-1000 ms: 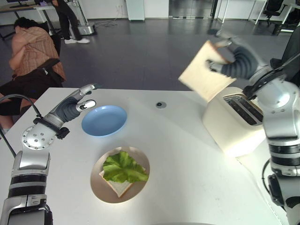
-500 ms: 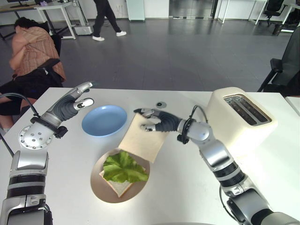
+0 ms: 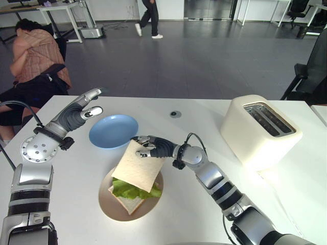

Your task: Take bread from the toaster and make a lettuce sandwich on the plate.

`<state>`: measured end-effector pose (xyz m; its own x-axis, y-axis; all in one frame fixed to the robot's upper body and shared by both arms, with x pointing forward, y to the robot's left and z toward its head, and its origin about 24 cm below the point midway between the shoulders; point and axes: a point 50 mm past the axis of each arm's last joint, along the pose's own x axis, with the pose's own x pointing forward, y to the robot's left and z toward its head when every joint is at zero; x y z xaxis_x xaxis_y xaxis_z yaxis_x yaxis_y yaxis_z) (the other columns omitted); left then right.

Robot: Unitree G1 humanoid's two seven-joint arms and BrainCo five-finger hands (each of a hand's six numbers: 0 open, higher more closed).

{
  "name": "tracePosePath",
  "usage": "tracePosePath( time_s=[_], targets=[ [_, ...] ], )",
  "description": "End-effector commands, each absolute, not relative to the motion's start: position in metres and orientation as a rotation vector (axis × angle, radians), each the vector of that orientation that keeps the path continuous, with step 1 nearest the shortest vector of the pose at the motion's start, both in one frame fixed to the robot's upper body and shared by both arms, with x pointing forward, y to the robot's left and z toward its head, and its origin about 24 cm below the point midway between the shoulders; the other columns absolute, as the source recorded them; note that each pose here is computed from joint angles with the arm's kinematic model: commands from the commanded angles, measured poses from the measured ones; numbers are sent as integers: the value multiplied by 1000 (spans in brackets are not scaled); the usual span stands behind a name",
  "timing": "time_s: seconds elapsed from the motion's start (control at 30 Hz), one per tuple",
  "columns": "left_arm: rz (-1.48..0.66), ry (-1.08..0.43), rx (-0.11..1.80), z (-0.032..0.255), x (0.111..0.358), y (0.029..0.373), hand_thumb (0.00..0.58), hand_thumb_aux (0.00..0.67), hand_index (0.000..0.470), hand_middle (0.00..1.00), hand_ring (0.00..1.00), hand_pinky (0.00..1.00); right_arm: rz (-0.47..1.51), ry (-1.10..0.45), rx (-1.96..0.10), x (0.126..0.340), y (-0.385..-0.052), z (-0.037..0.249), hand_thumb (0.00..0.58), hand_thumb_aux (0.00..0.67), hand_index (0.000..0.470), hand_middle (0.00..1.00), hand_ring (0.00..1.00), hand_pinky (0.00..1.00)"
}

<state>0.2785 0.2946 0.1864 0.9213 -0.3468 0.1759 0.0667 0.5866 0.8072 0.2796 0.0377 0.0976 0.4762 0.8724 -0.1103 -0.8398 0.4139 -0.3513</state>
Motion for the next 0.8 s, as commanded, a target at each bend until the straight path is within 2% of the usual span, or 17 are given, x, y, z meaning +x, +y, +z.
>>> tracePosePath(
  time_s=[0.03, 0.4, 0.53, 0.67, 0.8],
  targets=[
    [-249, -310, 921, 181, 276, 295, 0, 0, 0, 0, 0, 0, 1105, -60, -393, 279, 46, 88, 580, 670, 470, 0, 0, 0],
    [-272, -311, 918, 179, 274, 290, 0, 0, 0, 0, 0, 0, 1172, 54, -411, 269, 63, 53, 580, 670, 470, 0, 0, 0],
    [-333, -390, 897, 187, 269, 275, 0, 0, 0, 0, 0, 0, 1176, 74, -455, 269, 64, 41, 580, 670, 470, 0, 0, 0],
    [-549, -530, 867, 197, 250, 237, 0, 0, 0, 0, 0, 0, 1168, 77, -496, 271, 62, 32, 580, 670, 470, 0, 0, 0],
    [-915, -562, 839, 182, 219, 190, 0, 0, 0, 0, 0, 0, 1154, 84, -508, 275, 61, 28, 580, 670, 470, 0, 0, 0]
  ],
)
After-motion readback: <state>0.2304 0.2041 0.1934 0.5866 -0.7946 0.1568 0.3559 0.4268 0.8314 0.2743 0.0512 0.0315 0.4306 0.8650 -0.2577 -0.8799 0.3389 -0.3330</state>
